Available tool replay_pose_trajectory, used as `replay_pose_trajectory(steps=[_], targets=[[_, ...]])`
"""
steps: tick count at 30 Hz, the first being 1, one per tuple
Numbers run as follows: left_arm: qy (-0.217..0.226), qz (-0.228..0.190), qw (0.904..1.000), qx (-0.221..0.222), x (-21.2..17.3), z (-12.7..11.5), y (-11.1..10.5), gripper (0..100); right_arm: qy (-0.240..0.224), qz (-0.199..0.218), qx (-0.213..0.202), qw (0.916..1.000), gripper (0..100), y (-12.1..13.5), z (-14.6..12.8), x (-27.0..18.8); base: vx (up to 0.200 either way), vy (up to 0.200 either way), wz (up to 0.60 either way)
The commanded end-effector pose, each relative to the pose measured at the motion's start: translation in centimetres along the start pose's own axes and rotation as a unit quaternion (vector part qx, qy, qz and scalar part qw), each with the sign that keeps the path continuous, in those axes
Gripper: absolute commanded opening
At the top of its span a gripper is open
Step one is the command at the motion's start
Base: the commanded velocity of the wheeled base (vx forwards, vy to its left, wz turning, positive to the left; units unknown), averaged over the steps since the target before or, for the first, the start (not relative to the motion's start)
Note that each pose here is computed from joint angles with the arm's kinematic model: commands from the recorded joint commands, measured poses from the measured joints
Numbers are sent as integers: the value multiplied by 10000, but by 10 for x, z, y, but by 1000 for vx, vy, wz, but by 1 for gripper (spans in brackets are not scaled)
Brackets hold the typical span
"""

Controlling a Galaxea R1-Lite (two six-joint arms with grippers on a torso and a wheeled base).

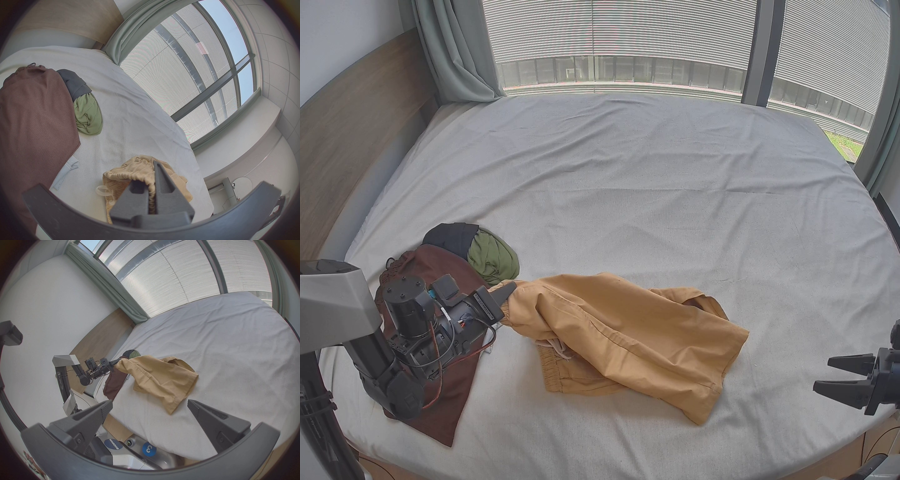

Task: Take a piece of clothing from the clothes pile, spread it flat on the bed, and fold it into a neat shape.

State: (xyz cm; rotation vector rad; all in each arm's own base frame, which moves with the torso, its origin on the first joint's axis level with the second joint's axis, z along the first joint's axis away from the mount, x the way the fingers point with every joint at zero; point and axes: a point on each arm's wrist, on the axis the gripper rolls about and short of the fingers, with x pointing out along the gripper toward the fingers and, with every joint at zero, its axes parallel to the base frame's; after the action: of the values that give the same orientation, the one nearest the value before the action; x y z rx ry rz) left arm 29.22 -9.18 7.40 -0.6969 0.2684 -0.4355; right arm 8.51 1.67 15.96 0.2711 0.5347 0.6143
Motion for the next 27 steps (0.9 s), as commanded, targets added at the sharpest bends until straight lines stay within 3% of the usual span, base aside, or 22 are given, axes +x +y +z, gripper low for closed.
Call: replay_pose_trajectory(steps=[1, 12, 18, 27], targets=[[-29, -29, 10000, 9, -1, 2, -2, 0, 203, 279, -89, 9994, 100, -2, 14, 19, 0, 0, 0], [-45, -22, 10000, 24, 0, 2, -1, 0, 513, 435, 60, 9977, 100, -18, 31, 62, 0, 0, 0], [11, 16, 9998, 180, 1, -1, 1, 0, 534, 501, 432, 9964, 100, -37, 38, 100, 0, 0, 0], [-70, 8, 9996, 274, 1, 4, 1, 0, 648, 606, 438, 9951, 100, -38, 36, 115, 0, 0, 0]])
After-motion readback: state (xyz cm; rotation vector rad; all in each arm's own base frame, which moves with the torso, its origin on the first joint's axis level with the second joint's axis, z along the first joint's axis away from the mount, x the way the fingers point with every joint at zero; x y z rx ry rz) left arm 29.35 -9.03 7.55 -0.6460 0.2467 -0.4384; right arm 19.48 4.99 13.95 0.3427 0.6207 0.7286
